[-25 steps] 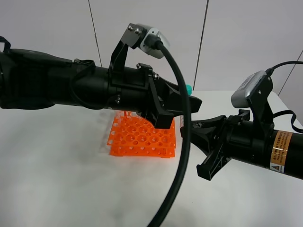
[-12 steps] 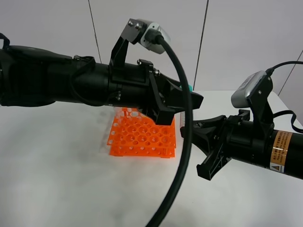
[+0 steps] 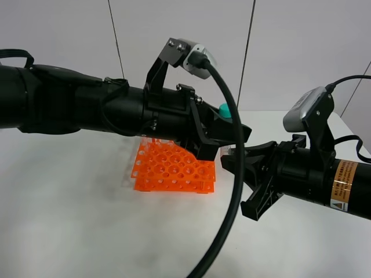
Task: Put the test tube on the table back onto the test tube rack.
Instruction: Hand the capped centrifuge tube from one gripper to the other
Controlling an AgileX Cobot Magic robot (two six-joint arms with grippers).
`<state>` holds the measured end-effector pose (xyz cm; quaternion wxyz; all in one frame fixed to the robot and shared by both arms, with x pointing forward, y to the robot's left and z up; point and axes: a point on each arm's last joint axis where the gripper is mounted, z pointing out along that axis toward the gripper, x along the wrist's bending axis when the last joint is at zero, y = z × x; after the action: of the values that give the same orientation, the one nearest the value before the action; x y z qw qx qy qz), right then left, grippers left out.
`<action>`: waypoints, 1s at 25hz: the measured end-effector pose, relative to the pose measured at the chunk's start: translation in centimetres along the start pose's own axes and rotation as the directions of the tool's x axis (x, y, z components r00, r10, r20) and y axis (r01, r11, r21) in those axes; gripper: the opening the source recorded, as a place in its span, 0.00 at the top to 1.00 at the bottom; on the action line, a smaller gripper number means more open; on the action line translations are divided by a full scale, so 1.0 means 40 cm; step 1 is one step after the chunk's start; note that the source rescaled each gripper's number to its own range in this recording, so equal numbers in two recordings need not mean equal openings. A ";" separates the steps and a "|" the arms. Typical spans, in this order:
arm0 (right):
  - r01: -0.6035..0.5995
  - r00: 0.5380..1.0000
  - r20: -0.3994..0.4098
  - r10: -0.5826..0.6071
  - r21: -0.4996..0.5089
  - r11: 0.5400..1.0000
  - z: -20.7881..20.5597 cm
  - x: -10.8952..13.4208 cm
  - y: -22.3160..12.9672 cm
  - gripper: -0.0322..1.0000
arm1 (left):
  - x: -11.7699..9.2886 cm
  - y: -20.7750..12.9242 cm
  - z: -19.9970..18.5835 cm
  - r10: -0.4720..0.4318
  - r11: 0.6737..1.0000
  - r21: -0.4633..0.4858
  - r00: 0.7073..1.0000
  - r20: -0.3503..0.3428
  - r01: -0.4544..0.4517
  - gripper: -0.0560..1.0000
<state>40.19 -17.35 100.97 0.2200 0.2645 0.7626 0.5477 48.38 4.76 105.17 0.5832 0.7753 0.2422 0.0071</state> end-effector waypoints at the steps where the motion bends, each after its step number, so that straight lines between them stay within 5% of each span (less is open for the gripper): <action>1: 0.000 1.000 0.000 0.000 0.000 1.000 0.000 0.000 0.000 0.95 | 0.000 0.000 0.000 -0.001 1.000 0.000 1.000 0.000 0.001 0.75; 16: 0.000 1.000 0.013 0.000 0.017 1.000 0.000 -0.003 -0.004 0.96 | -0.011 0.036 0.000 0.027 0.999 -0.040 0.999 0.041 -0.025 0.80; 25: 0.000 1.000 0.015 0.000 0.020 1.000 0.000 -0.003 -0.004 0.96 | 0.002 0.035 0.000 0.025 0.999 -0.034 1.000 -0.017 -0.025 0.80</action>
<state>40.26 -17.49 100.81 0.2230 0.2707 0.7664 0.5382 48.96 4.49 106.41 0.5942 0.7681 0.2371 0.0251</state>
